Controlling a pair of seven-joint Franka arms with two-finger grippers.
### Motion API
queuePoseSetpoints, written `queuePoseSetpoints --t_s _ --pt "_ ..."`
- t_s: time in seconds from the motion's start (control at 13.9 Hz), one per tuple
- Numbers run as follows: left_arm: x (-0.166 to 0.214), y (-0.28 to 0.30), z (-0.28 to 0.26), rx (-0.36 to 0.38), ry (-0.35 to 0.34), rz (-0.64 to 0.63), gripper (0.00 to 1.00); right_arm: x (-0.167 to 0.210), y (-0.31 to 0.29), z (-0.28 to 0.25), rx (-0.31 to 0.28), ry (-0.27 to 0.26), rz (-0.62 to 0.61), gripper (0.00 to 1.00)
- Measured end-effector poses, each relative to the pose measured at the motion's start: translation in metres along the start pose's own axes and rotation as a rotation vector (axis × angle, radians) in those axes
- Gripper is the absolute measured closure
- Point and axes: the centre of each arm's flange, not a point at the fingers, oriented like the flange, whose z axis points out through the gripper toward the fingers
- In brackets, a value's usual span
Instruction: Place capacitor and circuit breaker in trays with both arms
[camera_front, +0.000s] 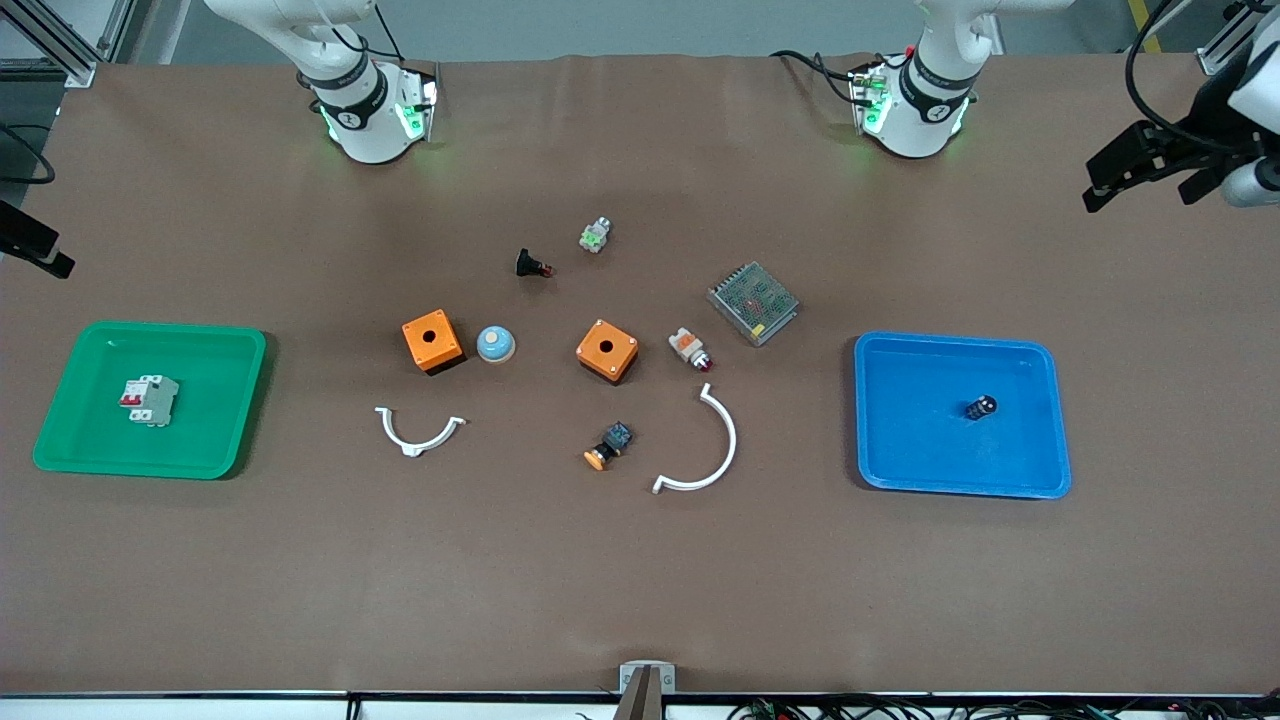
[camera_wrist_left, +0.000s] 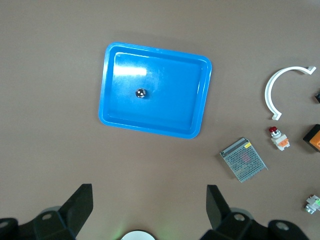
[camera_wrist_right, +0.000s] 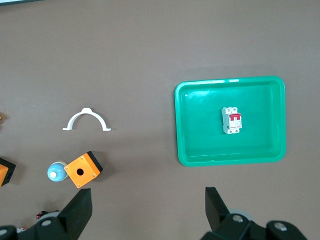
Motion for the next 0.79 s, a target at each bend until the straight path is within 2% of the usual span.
queuePoseSetpoints --t_s 0.29,0.79 --pt "0.003 -0.007 0.002 0.017 0.0 -0.012 0.0 0.0 0.0 0.001 0.0 -0.002 0.0 0.0" --pt "0.002 0.02 0.011 0.034 -0.015 0.038 0.0 0.001 0.0 0.002 -0.001 -0.003 0.0 0.0"
